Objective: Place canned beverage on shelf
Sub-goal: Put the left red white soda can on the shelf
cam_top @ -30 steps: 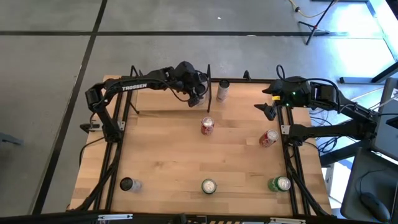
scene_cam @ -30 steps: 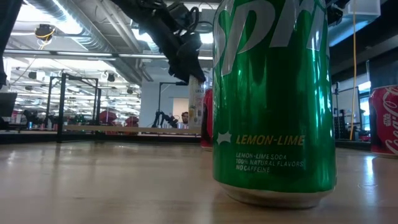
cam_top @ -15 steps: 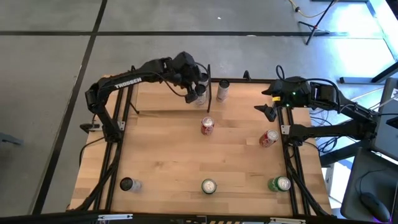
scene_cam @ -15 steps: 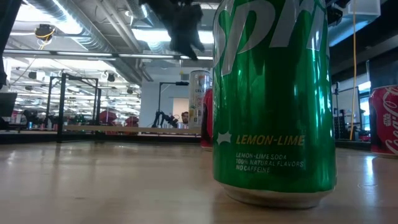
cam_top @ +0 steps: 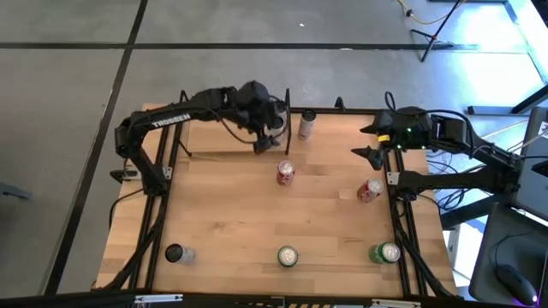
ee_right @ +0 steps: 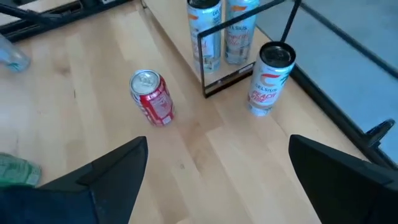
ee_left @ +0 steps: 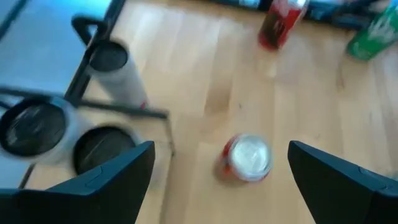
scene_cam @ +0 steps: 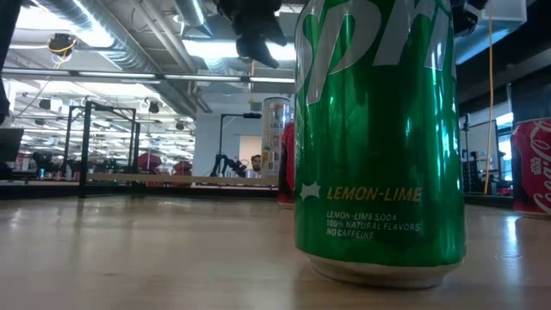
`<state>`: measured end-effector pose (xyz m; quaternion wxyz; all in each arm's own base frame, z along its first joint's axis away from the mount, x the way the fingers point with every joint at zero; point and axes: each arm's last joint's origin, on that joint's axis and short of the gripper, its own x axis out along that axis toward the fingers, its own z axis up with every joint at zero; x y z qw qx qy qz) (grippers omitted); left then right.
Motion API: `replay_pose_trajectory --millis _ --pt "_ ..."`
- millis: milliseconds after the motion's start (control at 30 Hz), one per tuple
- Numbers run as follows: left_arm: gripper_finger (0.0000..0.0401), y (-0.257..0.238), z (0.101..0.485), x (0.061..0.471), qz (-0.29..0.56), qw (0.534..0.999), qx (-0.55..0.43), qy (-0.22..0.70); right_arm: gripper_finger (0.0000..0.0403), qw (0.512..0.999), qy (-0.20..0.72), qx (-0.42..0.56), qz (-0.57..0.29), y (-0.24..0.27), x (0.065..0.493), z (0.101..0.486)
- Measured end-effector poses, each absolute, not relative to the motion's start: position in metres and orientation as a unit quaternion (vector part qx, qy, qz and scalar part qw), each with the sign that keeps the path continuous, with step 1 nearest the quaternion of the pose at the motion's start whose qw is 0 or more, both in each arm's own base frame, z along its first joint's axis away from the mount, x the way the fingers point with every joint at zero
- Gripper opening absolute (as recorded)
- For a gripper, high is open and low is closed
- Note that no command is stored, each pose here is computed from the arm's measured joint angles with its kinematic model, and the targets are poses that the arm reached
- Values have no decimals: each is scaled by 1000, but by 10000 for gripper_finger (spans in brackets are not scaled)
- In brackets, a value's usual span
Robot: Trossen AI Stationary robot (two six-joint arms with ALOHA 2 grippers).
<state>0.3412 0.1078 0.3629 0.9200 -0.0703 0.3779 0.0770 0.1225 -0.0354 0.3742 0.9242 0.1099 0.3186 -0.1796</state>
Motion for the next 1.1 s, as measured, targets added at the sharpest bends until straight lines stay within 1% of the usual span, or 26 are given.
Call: replay_pose_trajectory --millis 133,233,333,400,500,767,833,933,1000,1100 --pt "355 86 371 339 124 934 -87 324 376 940 282 110 -156 -31 113 363" --pt "355 74 373 341 157 933 -126 297 376 952 255 117 -125 -29 110 356" --pt "355 63 370 346 153 929 -177 286 376 956 247 122 -104 -28 113 349" --pt "355 56 373 352 147 932 -203 263 376 955 250 120 -100 -29 115 346" --pt "355 47 367 358 164 923 -225 265 376 953 267 105 -95 -30 119 341" --pt "355 19 347 369 194 911 -200 304 376 951 282 106 -70 -30 126 337" --pt "355 14 336 374 192 905 -195 327 376 949 284 113 -72 -30 127 337" --pt "355 12 326 384 185 905 -195 329 376 948 285 123 -76 -31 127 336" --pt "355 13 318 390 192 906 -175 335 376 947 285 124 -75 -31 128 336" --pt "355 14 298 399 191 899 -133 371 376 945 288 134 -77 -31 129 336"
